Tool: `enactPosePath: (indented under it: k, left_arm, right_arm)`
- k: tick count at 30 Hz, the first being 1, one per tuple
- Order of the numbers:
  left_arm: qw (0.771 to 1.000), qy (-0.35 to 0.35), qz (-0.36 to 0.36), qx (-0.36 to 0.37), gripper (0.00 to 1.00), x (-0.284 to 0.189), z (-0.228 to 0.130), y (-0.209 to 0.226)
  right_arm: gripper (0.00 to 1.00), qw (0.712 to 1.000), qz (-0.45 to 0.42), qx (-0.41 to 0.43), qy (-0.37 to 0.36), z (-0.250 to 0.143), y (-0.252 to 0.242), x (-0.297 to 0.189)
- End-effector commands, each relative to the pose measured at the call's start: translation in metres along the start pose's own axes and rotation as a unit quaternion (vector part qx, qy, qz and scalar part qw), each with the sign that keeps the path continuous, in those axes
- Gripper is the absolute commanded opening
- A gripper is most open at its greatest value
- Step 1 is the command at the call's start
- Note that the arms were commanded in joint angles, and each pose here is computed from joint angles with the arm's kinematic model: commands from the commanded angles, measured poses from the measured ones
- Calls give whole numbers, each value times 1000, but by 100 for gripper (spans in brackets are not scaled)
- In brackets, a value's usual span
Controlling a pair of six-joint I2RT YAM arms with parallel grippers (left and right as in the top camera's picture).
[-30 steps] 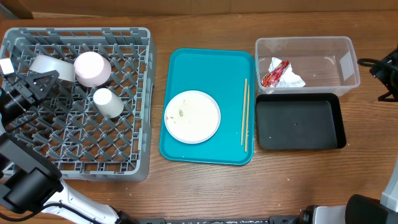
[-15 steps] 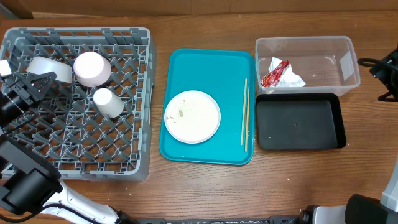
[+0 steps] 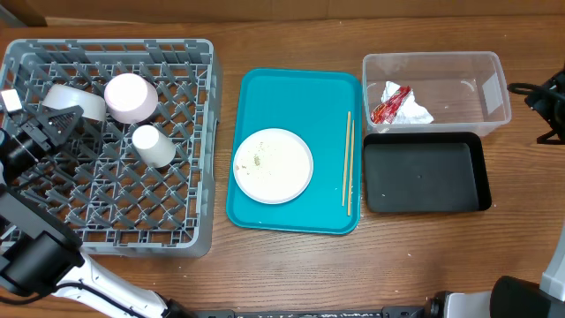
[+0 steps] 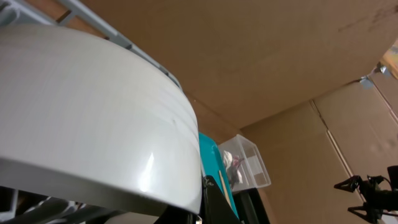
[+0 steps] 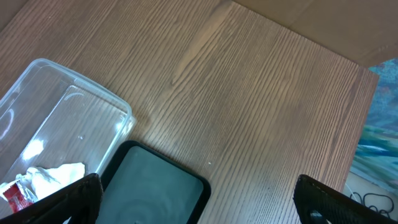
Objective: Sort waste into correct bins and load items into the dishwasher
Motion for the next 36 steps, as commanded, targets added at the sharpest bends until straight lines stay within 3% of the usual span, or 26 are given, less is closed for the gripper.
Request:
enactPosePath:
  k: [1, 9, 11, 17, 25, 28, 32, 36]
  left_arm:
    - [1000, -2, -4, -3, 4, -1, -1, 11]
    - [1000, -1, -5, -14, 5, -1, -2, 11]
    - [1000, 0, -4, -27, 12, -1, -3, 11]
    - [996, -6, 5, -87, 20, -7, -2, 13]
    - [979, -20, 106, -172, 21, -27, -4, 28]
    - [976, -29, 106, -190, 19, -32, -3, 27]
    - [978, -29, 106, -177, 18, -31, -2, 15]
    - [989, -17, 104, -99, 18, -20, -1, -19]
  right_arm:
    - [100, 1000, -2, 3, -5, 1, -2, -2]
    - [100, 1000, -2, 3, -5, 1, -2, -2]
    - [100, 1000, -2, 3, -5, 1, -2, -2]
    - [100, 1000, -2, 3, -5, 1, -2, -2]
    - [100, 1000, -2, 3, -5, 1, -2, -2]
    - [100, 1000, -2, 3, -5, 1, -2, -2]
    - [100, 1000, -2, 3, -5, 1, -2, -2]
    - [100, 1000, -2, 3, -5, 1, -2, -2]
Point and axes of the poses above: each gripper's point midway between its finger pads, its own x axis out along the fingers, its own y axis along the line the jaws close on, z = x × y, the point moved 8 cm from there along -x, back along the fingers, and after that the axes turned 14 degrees about -x, right-handed, at the moved point
